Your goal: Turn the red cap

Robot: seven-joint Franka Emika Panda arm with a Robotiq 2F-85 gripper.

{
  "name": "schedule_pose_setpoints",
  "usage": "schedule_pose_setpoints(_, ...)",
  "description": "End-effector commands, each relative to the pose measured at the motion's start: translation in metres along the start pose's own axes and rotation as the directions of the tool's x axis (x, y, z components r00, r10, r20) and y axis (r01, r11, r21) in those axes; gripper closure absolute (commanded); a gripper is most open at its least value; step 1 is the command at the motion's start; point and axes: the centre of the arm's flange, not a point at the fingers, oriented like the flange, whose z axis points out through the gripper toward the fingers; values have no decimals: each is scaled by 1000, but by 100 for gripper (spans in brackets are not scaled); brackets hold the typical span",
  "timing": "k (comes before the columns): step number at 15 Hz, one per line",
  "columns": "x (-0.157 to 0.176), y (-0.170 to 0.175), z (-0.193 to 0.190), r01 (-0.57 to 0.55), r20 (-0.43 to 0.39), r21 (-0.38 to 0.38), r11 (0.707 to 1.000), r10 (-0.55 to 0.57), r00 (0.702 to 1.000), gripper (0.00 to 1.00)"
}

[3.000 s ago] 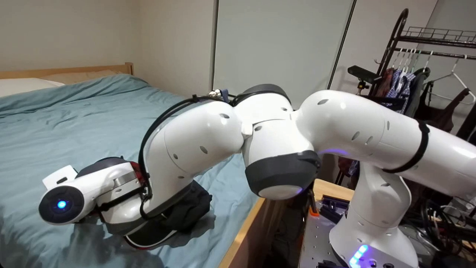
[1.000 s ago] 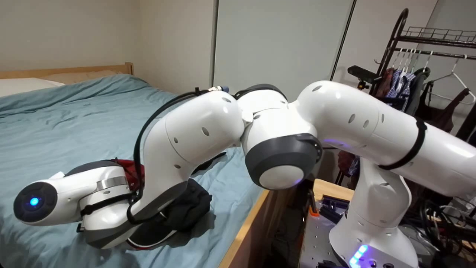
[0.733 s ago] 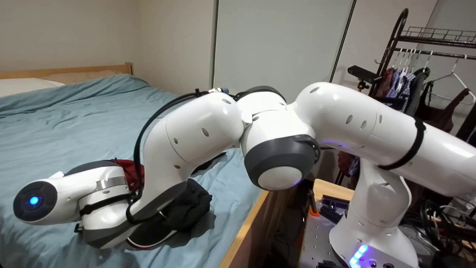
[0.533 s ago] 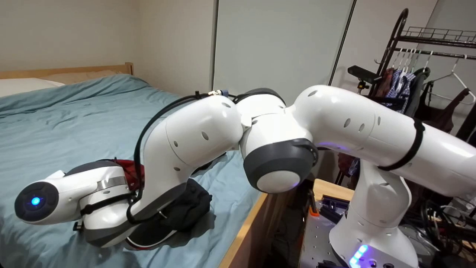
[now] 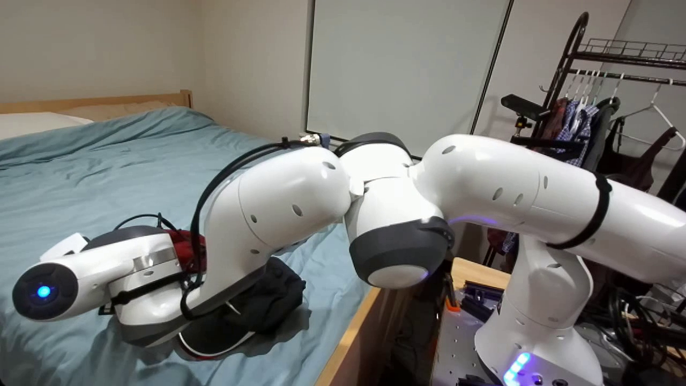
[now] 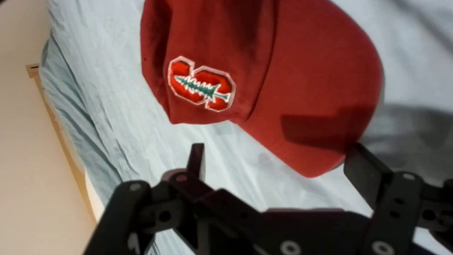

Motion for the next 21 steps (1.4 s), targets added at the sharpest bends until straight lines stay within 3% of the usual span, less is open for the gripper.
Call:
schedule_pose_setpoints(1,24,16,-21,-9,13,-101,995,10,1000,0)
schedule_pose_setpoints(2,30,21,-30,-15,14,-93,996,17,1000,0)
schedule_pose_setpoints(4,37,22,-47,-47,-11,3,999,47,999,0)
schedule_pose_setpoints(5,24,17,-36,-32,-12,-46,998,32,999,0)
schedule_pose_setpoints(9,30,17,-47,-48,-25,-20,999,48,999,0)
schedule_pose_setpoints(17,3,16,-23,-106,78,-36,994,108,991,0)
schedule_pose_setpoints(20,-6,12,-19,-181,53,117,977,175,983,0)
schedule_pose_setpoints(21,7,6,-16,-124,59,32,992,122,991,0)
